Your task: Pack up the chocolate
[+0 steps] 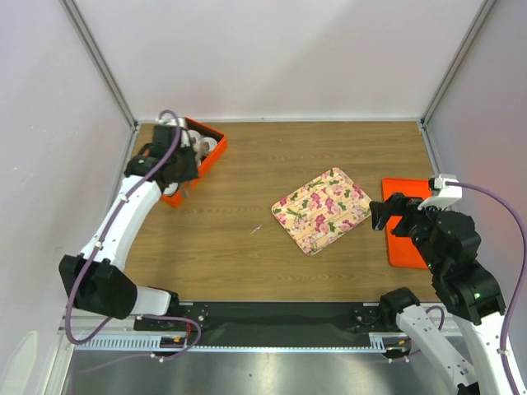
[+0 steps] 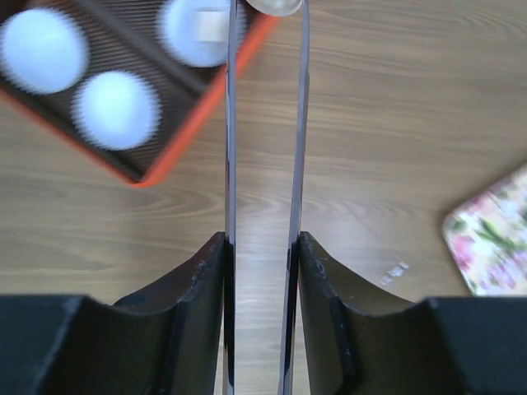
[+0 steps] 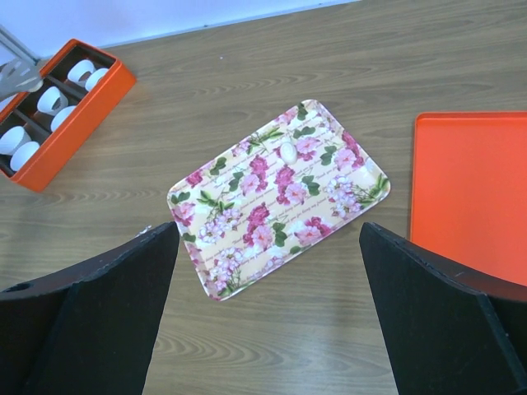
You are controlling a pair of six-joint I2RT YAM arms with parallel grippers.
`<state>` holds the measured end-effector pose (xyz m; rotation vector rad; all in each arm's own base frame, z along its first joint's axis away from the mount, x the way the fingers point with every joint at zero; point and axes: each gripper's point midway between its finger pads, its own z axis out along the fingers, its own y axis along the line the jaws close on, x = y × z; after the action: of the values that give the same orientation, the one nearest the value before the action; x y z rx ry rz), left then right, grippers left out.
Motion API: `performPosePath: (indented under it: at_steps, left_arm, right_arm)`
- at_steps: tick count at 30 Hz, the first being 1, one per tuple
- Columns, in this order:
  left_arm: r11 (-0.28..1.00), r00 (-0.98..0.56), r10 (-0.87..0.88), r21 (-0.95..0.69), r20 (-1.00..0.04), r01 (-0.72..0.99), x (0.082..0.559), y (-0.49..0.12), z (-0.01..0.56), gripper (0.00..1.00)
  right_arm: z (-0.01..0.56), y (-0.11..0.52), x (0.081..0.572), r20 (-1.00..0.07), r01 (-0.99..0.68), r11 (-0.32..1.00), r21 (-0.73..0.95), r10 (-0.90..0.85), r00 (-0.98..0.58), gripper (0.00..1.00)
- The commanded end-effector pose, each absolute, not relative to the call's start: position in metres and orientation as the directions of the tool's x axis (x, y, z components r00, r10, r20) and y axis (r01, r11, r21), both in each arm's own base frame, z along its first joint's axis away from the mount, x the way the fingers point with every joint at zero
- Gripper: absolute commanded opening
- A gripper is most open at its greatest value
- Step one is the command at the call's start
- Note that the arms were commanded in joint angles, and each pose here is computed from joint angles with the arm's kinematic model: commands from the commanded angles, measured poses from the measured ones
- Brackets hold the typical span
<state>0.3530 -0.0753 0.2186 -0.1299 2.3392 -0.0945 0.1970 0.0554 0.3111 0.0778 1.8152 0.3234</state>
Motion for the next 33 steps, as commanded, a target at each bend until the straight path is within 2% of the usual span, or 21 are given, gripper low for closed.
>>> performPosePath:
  at_steps: [1,8,14,20,33]
  left_arm:
    - [0.987,-0.667,-0.160,-0.120,-0.728,-0.107,0.352,-0.041,0.228,0.42]
    - [0.947,-0.652,-0.276,-0.085,-0.706,-0.308,0.364,0.038,0.209,0.42]
    - [0.905,-0.629,-0.352,-0.081,-0.693,-0.418,0.371,0.080,0.196,0.41]
    - [0.896,-0.638,-0.379,-0.093,-0.670,-0.434,0.386,0.087,0.183,0.42]
    - [0.885,-0.673,-0.375,-0.029,-0.638,-0.466,0.381,0.097,0.155,0.43]
  right_arm:
    - [0.315,0.061,0.198,-0.940,-0.144,0.949,0.279,0.240,-0.244,1.00]
    - [0.319,0.058,0.197,-0.946,-0.145,0.953,0.266,0.230,-0.230,1.00]
    - [0.315,0.059,0.197,-0.945,-0.145,0.953,0.268,0.230,-0.233,1.00]
    - [0.316,0.061,0.199,-0.946,-0.156,0.950,0.271,0.233,-0.226,1.00]
    - [0.315,0.058,0.199,-0.946,-0.142,0.953,0.266,0.230,-0.227,1.00]
